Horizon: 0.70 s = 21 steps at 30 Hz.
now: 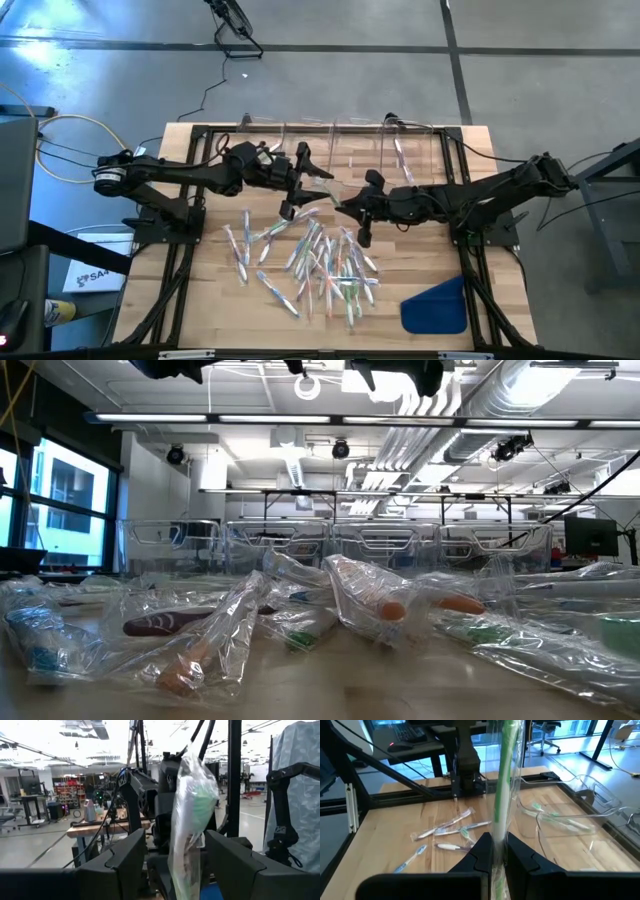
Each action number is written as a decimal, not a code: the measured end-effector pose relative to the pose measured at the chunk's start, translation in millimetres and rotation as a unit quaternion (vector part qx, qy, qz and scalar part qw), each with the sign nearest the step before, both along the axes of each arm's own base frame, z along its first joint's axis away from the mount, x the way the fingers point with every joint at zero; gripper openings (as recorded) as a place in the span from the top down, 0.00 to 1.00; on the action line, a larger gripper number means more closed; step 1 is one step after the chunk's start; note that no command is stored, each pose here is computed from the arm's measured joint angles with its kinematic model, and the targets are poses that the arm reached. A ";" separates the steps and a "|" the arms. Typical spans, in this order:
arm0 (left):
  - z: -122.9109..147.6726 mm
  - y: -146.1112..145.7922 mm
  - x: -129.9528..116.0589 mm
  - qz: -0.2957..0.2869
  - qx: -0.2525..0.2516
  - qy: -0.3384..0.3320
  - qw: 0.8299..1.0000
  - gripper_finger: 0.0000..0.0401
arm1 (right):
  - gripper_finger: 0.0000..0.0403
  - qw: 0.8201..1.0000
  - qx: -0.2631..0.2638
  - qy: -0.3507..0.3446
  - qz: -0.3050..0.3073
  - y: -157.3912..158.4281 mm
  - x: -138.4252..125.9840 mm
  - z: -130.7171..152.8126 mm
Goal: Pick & Place Toothbrushes
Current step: Put the green toothbrush into the left transparent bin
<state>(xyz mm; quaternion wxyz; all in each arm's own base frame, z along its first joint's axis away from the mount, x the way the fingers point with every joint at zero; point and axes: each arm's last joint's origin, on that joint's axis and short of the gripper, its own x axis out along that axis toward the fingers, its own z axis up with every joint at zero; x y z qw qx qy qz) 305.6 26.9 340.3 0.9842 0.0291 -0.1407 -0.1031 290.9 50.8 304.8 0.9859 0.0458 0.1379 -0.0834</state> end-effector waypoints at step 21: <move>-2.4 0.5 0.7 0.015 0.021 0.010 1.000 0.96 | 0.96 1.000 -0.001 0.003 -0.002 -0.3 -0.2 -0.7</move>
